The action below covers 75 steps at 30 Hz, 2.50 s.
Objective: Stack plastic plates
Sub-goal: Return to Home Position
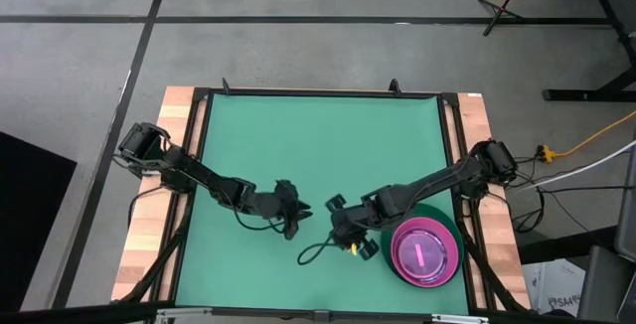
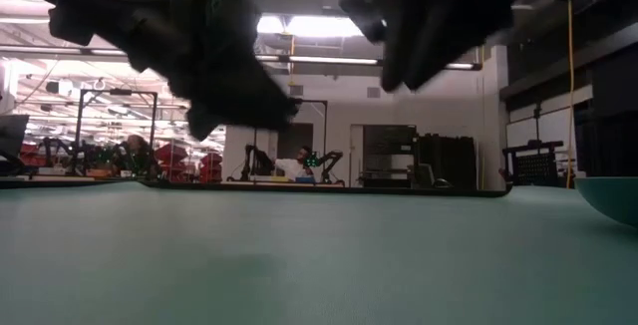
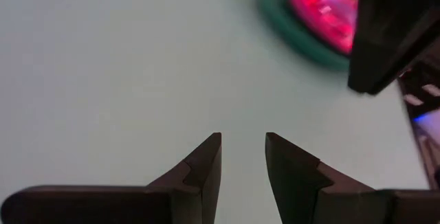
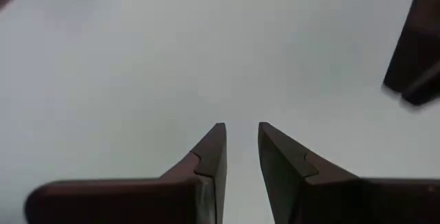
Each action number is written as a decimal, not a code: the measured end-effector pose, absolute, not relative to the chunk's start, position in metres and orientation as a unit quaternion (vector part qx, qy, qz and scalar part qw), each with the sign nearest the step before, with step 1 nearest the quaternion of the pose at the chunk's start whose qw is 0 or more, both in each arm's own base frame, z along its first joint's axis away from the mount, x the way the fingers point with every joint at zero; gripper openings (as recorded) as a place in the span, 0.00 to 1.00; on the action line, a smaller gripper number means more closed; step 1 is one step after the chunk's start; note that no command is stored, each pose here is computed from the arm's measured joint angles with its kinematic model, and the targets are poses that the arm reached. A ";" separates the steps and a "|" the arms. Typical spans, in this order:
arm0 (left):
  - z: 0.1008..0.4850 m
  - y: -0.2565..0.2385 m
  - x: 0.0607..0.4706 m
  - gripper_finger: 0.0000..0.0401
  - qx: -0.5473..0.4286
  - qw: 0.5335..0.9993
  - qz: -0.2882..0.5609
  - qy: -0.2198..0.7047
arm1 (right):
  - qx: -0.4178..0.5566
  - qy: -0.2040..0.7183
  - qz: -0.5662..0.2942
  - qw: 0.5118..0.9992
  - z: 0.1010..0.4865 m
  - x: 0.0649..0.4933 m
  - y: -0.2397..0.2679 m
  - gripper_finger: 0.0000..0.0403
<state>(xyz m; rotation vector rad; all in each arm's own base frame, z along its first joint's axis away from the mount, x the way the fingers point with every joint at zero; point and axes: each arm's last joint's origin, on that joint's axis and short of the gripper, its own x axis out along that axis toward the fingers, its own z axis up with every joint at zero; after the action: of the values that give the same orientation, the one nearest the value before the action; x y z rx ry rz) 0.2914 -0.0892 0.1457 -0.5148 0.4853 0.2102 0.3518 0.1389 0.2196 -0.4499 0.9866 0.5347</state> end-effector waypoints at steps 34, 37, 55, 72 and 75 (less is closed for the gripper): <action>0.189 -0.099 0.305 0.27 -0.053 0.995 -0.081 0.037 | -0.399 0.245 0.197 0.861 0.450 0.239 0.089 0.18; 0.191 -0.099 0.305 0.27 -0.054 0.995 -0.081 0.028 | -0.396 0.241 0.194 0.865 0.444 0.219 0.081 0.18; 0.259 -0.089 0.273 0.27 -0.015 0.993 -0.099 -0.060 | -0.336 0.099 0.130 0.928 0.326 0.137 0.048 0.18; 0.334 -0.038 0.152 0.27 0.013 0.998 0.003 -0.054 | -0.313 0.029 0.057 0.948 0.282 0.081 0.023 0.18; 0.336 -0.031 0.136 0.27 0.028 0.998 0.013 -0.051 | -0.311 0.018 0.051 0.949 0.276 0.075 0.020 0.18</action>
<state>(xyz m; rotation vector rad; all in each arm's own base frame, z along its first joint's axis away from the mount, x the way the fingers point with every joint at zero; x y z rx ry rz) 0.1364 -0.0309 0.3364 0.0565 -0.1028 0.0263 0.0747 0.0204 0.2764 -0.6320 0.0364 0.1038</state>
